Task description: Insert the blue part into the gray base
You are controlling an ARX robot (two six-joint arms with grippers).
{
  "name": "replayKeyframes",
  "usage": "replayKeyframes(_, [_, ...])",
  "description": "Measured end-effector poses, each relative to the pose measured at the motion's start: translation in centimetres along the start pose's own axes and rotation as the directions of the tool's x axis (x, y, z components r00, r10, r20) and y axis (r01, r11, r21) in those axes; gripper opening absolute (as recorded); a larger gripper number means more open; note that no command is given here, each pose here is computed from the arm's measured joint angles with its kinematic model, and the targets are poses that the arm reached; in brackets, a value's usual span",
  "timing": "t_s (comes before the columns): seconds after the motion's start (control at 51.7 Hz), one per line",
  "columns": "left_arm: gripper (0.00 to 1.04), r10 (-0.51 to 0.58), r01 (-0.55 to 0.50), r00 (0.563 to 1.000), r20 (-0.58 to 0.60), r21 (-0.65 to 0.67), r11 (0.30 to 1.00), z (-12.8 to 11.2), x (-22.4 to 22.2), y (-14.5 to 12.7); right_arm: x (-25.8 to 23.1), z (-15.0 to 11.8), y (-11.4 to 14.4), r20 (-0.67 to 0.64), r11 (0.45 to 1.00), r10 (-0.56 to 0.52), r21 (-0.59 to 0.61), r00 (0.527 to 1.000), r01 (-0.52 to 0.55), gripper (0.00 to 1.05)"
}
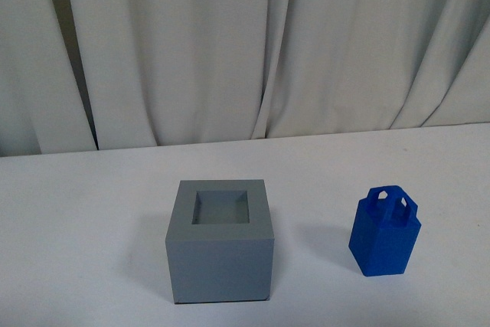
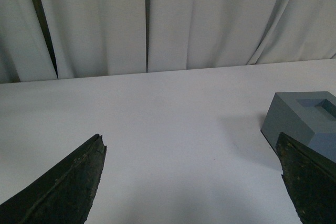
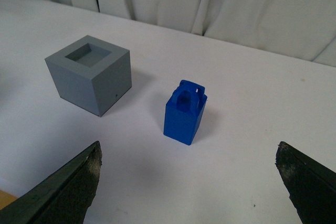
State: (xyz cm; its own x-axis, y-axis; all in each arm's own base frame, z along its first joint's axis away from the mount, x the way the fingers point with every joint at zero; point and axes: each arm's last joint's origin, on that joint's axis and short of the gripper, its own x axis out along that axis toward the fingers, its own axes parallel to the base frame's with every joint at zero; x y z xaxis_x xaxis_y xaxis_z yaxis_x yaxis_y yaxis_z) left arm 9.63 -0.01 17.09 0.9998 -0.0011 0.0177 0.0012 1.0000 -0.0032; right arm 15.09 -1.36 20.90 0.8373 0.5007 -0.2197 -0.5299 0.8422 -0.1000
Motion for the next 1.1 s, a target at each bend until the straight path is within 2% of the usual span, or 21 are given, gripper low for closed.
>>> replayKeyframes(0.155, [0.99, 0.000, 0.000, 1.000, 0.000, 0.000, 1.000, 0.0, 0.0, 0.0, 3.5, 3.2, -2.3, -0.117, 0.995, 0.087, -0.040, 0.989, -0.092, 0.97])
replayKeyframes(0.29, [0.99, 0.000, 0.000, 1.000, 0.000, 0.000, 1.000, 0.0, 0.0, 0.0, 7.3, 5.7, -4.3, -0.273, 0.971, 0.156, -0.132, 0.949, -0.197, 0.97])
replayKeyframes(0.561, [0.99, 0.000, 0.000, 1.000, 0.000, 0.000, 1.000, 0.0, 0.0, 0.0, 11.8, 8.7, -5.9, -0.463, 0.868, 0.214, -0.314, 0.860, -0.385, 0.97])
replayKeyframes(0.697, [0.99, 0.000, 0.000, 1.000, 0.000, 0.000, 1.000, 0.0, 0.0, 0.0, 14.3, 9.7, -6.0, -0.578, 0.792, 0.235, -0.352, 0.782, -0.498, 0.97])
replayKeyframes(0.794, [0.99, 0.000, 0.000, 1.000, 0.000, 0.000, 1.000, 0.0, 0.0, 0.0, 15.4, 9.7, -5.9, -0.635, 0.748, 0.237, -0.363, 0.735, -0.555, 0.97])
replayKeyframes(0.89, [0.99, 0.000, 0.000, 1.000, 0.000, 0.000, 1.000, 0.0, 0.0, 0.0, 16.9, 9.4, -5.8, -0.705, 0.693, 0.242, -0.356, 0.667, -0.627, 0.97])
replayKeyframes(1.103, [0.99, 0.000, 0.000, 1.000, 0.000, 0.000, 1.000, 0.0, 0.0, 0.0, 19.4, 9.5, -5.6, -0.775, 0.626, 0.235, -0.341, 0.586, -0.702, 0.97])
